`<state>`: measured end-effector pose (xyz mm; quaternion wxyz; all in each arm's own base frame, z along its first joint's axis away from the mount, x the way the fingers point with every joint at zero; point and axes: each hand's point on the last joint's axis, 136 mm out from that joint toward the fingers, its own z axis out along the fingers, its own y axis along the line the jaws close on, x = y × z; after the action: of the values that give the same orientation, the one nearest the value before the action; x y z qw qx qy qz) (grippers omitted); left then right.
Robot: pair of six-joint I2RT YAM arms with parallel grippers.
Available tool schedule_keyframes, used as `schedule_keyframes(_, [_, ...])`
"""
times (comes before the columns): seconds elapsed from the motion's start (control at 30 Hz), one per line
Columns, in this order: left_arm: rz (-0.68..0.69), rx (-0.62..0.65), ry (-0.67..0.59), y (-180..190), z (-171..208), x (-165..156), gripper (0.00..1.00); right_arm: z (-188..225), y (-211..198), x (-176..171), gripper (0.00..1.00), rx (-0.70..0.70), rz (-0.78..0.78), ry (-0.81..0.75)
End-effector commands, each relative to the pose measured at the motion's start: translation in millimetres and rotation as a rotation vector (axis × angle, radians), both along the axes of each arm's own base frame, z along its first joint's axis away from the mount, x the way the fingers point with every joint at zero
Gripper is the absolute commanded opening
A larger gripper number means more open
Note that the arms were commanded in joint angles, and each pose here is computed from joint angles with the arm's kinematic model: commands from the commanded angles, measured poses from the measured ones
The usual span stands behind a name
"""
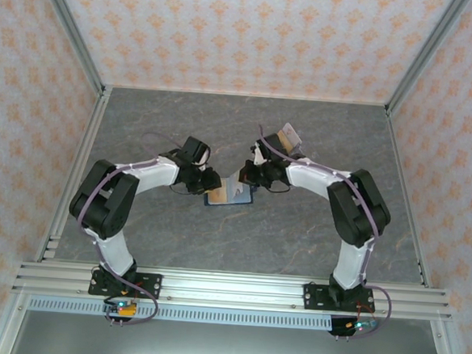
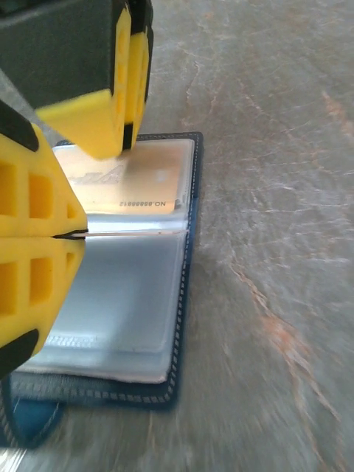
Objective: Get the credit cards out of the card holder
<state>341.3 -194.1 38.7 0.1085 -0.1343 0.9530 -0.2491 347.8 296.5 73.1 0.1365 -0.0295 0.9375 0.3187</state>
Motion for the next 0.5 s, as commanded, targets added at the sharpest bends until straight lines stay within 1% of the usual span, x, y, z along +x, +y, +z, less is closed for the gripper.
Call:
schedule_keyframes(0.0, [0.031, 0.130, -0.078, 25.0, 35.2, 1.8, 0.41, 31.7, -26.2, 10.3, 0.00, -0.140, 0.001, -0.157])
schedule_keyframes(0.07, [0.052, 0.187, -0.119, 37.9, 51.7, 1.8, 0.50, 50.7, -38.1, 20.1, 0.00, -0.198, -0.015, -0.249])
schedule_keyframes(0.13, [0.085, 0.256, -0.152, 54.0, 65.3, -0.1, 0.58, 70.2, -50.9, 31.5, 0.00, -0.255, -0.041, -0.328])
schedule_keyframes(0.27, [0.144, 0.386, -0.182, 87.2, 82.0, -10.2, 0.76, 118.6, -74.3, 54.9, 0.00, -0.320, -0.083, -0.471])
schedule_keyframes(0.37, [0.186, 0.435, -0.196, 106.9, 89.2, -17.8, 0.86, 145.6, -94.1, 70.9, 0.00, -0.372, -0.107, -0.545])
schedule_keyframes(0.47, [0.226, 0.449, -0.206, 121.5, 91.8, -24.3, 0.95, 160.5, -110.0, 81.3, 0.00, -0.420, -0.095, -0.584])
